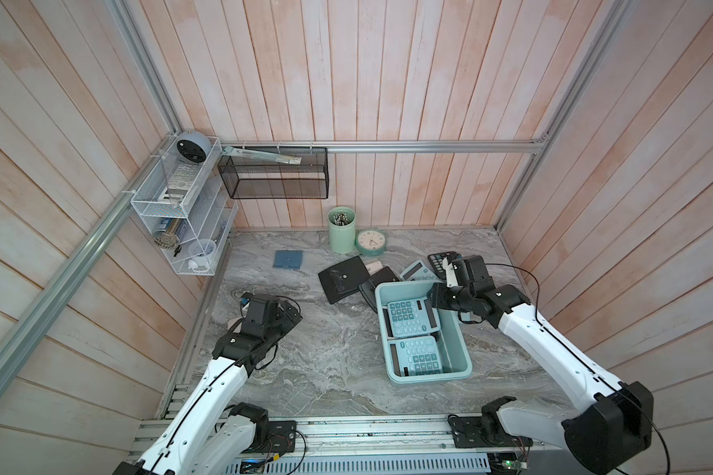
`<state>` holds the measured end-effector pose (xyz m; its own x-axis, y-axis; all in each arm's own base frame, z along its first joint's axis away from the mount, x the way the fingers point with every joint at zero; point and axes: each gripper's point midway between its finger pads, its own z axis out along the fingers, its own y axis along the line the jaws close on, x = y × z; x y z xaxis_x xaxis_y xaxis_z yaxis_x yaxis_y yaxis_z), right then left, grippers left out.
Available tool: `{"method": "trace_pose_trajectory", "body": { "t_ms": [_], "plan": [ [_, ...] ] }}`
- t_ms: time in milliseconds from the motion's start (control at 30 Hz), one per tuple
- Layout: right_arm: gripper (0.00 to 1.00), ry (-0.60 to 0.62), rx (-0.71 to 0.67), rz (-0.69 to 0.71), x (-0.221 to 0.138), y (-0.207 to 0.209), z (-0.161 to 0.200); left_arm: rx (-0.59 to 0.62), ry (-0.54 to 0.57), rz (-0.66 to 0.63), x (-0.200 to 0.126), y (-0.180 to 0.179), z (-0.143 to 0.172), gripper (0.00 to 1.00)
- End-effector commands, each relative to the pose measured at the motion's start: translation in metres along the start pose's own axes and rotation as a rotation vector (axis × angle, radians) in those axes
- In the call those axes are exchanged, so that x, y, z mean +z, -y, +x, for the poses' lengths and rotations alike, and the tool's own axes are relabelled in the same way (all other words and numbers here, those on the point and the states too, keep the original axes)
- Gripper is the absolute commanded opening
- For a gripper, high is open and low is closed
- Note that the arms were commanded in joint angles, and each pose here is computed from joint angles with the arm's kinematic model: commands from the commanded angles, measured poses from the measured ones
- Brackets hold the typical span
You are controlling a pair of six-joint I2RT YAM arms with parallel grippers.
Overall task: Put the calculator in the storage box
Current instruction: Place the calculator in the storage box, then pick up the calculator from the center of the board.
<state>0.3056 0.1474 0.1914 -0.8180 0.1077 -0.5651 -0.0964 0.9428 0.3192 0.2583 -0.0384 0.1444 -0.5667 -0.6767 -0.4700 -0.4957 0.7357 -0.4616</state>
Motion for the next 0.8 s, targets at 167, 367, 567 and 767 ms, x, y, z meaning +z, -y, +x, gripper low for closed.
{"method": "trace_pose_trajectory", "body": {
  "t_ms": [167, 367, 567, 767],
  "plan": [
    [0.52, -0.026, -0.084, -0.245, -0.005, -0.091, 0.005, -0.086, 0.140, -0.307, -0.012, -0.084, -0.038, 1.00],
    [0.54, -0.081, -0.157, -0.335, 0.010, -0.141, 0.023, -0.209, 0.193, -0.392, -0.001, -0.120, -0.061, 1.00],
    [0.54, -0.128, -0.193, -0.411, 0.023, -0.181, 0.034, -0.289, 0.201, -0.403, 0.023, -0.137, -0.075, 1.00],
    [0.55, -0.171, -0.208, -0.441, 0.035, -0.202, 0.046, -0.274, 0.168, -0.346, 0.051, -0.135, -0.082, 1.00]
  ]
}}
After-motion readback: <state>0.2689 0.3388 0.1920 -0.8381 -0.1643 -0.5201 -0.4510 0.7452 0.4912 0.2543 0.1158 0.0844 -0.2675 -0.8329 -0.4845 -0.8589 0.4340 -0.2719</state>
